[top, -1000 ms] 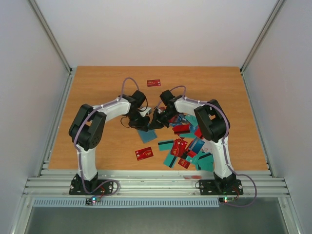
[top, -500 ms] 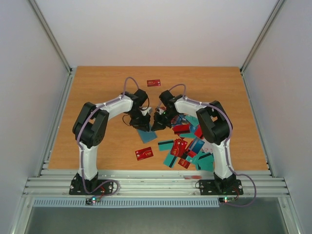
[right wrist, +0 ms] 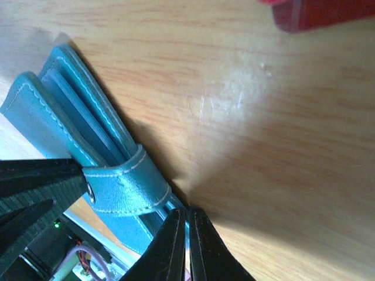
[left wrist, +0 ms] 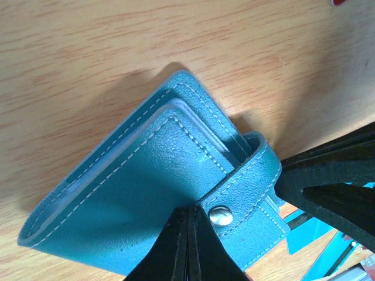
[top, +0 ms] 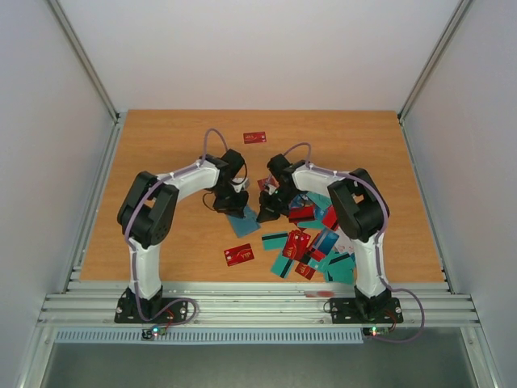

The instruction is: Put the credit cards into the card holder

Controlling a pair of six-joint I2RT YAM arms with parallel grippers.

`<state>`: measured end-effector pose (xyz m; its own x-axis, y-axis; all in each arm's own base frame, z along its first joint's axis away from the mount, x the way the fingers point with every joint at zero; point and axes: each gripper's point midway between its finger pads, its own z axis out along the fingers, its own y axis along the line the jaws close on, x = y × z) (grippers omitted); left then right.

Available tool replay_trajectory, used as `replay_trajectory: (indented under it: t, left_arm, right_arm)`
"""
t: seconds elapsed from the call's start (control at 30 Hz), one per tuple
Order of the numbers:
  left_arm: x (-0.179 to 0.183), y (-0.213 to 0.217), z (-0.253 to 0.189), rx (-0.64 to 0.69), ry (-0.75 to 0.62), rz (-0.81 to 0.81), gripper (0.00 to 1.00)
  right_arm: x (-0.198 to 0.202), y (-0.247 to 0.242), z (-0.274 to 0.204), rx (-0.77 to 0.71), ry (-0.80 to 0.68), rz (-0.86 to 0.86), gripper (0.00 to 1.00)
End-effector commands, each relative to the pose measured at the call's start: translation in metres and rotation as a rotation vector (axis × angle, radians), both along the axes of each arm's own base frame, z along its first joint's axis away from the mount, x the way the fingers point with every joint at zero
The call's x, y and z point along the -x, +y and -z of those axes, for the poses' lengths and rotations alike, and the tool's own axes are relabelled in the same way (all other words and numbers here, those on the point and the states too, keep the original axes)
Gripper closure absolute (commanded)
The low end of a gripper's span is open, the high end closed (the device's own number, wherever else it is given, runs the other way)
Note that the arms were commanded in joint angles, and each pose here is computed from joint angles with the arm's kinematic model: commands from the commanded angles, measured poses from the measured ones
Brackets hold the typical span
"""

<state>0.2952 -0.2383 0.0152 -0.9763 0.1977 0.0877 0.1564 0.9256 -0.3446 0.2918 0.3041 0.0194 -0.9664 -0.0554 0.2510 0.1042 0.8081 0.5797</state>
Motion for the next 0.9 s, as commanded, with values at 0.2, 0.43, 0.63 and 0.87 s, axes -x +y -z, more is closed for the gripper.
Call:
replay_trajectory:
  t: [0.2, 0.43, 0.63, 0.87]
  left_arm:
    - [0.045, 0.073, 0.035, -0.336, 0.096, -0.001, 1.00]
    - [0.044, 0.068, 0.014, -0.277, 0.039, -0.028, 0.98]
    - [0.030, 0.056, -0.016, -0.198, -0.052, -0.052, 0.88]
    - [0.030, 0.053, -0.027, -0.171, -0.071, -0.053, 0.84]
  right_arm:
    - [0.000, 0.002, -0.041, -0.062, -0.087, 0.021, 0.94]
    - [-0.001, 0.010, -0.062, -0.139, -0.118, 0.015, 0.91]
    - [-0.005, 0.016, -0.059, -0.151, -0.113, -0.002, 0.89]
    - [-0.003, 0.027, -0.046, -0.134, -0.088, -0.043, 0.89]
